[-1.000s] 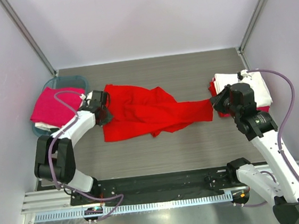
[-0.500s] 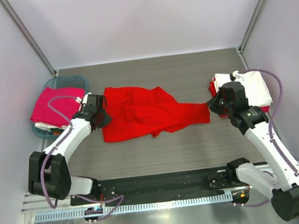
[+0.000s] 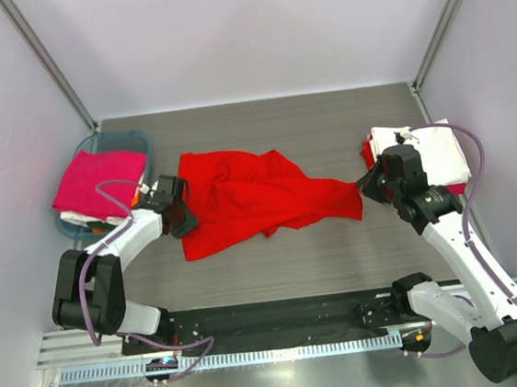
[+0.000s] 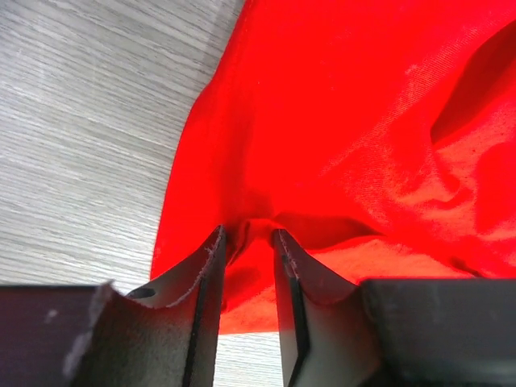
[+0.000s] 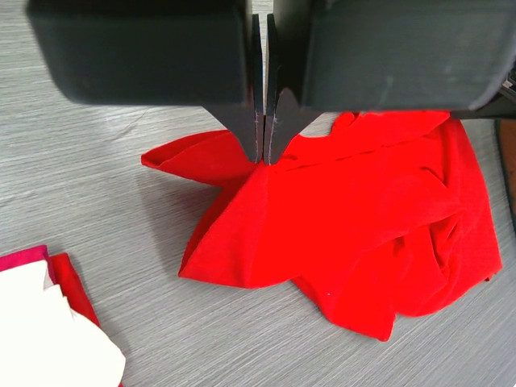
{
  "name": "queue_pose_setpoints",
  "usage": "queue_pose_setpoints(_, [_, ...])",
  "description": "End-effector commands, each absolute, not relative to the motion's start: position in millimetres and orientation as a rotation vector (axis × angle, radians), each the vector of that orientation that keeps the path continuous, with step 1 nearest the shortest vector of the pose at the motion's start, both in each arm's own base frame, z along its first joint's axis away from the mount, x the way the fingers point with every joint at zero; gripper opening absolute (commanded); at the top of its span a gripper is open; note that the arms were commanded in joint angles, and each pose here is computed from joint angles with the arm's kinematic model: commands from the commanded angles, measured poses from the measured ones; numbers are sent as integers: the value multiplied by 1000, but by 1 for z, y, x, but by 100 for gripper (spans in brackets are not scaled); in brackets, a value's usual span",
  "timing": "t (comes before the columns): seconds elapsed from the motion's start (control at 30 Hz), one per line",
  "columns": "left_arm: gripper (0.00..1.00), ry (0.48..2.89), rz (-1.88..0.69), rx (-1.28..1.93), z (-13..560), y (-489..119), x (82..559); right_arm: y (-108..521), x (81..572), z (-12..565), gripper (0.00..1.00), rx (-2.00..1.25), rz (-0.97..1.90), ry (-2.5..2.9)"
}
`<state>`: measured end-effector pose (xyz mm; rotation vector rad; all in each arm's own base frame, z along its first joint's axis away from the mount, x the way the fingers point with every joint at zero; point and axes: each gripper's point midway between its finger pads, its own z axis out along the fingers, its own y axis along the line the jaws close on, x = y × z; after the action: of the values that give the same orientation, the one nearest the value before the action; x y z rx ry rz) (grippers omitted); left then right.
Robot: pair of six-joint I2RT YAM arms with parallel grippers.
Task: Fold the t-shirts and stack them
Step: Flatten the tshirt out
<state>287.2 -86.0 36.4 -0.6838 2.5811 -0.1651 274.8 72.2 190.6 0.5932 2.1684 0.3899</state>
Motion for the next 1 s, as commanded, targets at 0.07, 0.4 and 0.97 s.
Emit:
queue_pose_setpoints(0.07, [21,2540,-199,-648,46,-90,298,73,281,207,1,577,417,2103])
queue_pose_setpoints(0.4, [0,2444,-168,-664,76,-80,305,71,286,222,1,556,404,2075])
queue_pose_setpoints(0.97, [1,2273,-208,-650,140,-66,290,82,299,237,8,429,435,2071])
